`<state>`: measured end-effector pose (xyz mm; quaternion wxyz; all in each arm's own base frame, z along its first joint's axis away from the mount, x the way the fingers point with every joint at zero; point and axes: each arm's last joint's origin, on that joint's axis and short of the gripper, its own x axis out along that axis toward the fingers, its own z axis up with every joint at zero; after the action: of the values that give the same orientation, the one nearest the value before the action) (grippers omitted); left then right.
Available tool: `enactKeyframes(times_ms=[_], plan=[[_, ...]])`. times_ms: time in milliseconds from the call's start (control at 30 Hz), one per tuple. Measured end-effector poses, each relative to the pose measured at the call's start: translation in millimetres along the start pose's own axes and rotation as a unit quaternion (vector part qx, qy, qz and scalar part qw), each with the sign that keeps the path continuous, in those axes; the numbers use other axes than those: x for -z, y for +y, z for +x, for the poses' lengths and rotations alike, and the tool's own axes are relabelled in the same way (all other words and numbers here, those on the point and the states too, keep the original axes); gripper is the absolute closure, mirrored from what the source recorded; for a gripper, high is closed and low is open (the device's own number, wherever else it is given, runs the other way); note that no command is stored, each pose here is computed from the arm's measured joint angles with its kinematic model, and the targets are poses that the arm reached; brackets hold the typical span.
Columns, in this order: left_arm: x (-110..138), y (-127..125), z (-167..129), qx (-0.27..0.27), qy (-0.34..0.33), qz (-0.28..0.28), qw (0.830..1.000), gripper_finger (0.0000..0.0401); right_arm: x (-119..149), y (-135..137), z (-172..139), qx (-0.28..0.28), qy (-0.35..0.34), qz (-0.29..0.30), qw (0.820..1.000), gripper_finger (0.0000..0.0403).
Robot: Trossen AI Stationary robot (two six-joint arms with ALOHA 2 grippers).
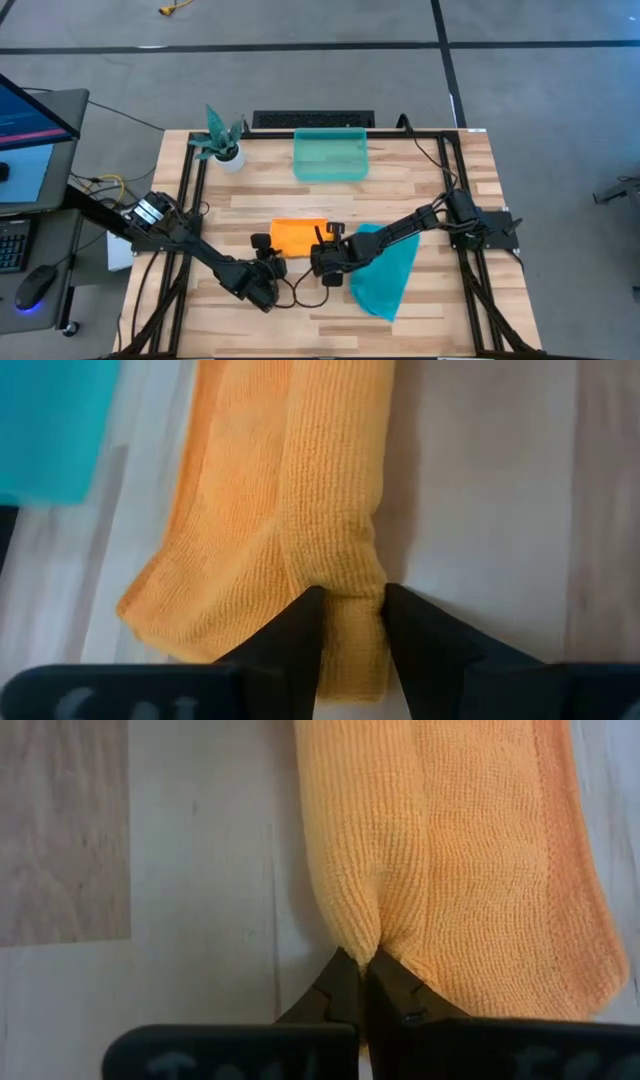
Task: Roll microfiber towels into tight, uniform cylinder then place into a basket
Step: Roll the yellow microfiber cloth
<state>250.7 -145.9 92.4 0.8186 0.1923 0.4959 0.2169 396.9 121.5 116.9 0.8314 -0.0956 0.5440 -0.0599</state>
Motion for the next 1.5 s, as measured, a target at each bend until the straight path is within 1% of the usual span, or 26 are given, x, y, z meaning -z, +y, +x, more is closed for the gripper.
enactKeyframes(times_ms=[67,200,233,333,433,567,667,733,767,867,967,1067,1200,1333,1400,1500], plan=[[1,-1,-1,0.006,0.004,0.002,1.0,0.0319,0,0,0,-0.003,0.001,0.0,1.0,0.0391],[-1,-3,-5,0.022,0.017,0.01,1.0,0.0381,0,6,-2,-0.017,-0.001,-0.004,1.0,0.0388],[-2,-4,-7,0.026,0.02,0.014,0.999,0.0389,0,7,-2,-0.024,-0.001,-0.006,1.0,0.0387],[-9,-6,-14,0.031,0.028,0.024,0.999,0.0391,-2,13,-6,-0.044,-0.004,-0.009,0.999,0.0387],[-19,-8,-25,0.064,0.055,0.027,0.996,0.0392,-8,22,-13,-0.069,-0.012,-0.015,0.997,0.0391],[-35,-12,-41,0.127,0.089,0.011,0.988,0.0398,-16,40,-25,-0.136,-0.019,-0.027,0.99,0.0388],[-46,-16,-54,0.171,0.096,0.011,0.981,0.0396,-23,54,-39,-0.198,-0.03,-0.038,0.979,0.0387],[-52,-17,-62,0.19,0.099,0.013,0.977,0.0395,-25,63,-46,-0.226,-0.036,-0.047,0.972,0.0389],[-56,-17,-66,0.192,0.1,0.011,0.976,0.0395,-25,67,-48,-0.231,-0.037,-0.051,0.971,0.0391],[-62,-11,-71,0.176,0.109,0.003,0.978,0.0396,-24,71,-51,-0.224,-0.042,-0.054,0.972,0.039],[-70,-2,-67,0.167,0.124,-0.021,0.978,0.0396,-23,69,-50,-0.213,-0.026,-0.035,0.976,0.0387],[-77,8,-57,0.171,0.143,-0.055,0.973,0.0395,-20,66,-49,-0.209,-0.007,-0.02,0.978,0.0388],[-85,24,-36,0.176,0.176,-0.111,0.962,0.0395,-21,67,-49,-0.21,-0.013,-0.021,0.977,0.0396],[-93,43,-18,0.172,0.192,-0.151,0.954,0.0395,-21,67,-50,-0.209,-0.013,-0.022,0.978,0.0393],[-97,50,-11,0.172,0.192,-0.167,0.952,0.0395,-21,67,-49,-0.206,-0.011,-0.02,0.978,0.0391],[-100,56,-5,0.177,0.19,-0.17,0.951,0.0395,-18,65,-48,-0.192,0.003,-0.021,0.981,0.0394]])
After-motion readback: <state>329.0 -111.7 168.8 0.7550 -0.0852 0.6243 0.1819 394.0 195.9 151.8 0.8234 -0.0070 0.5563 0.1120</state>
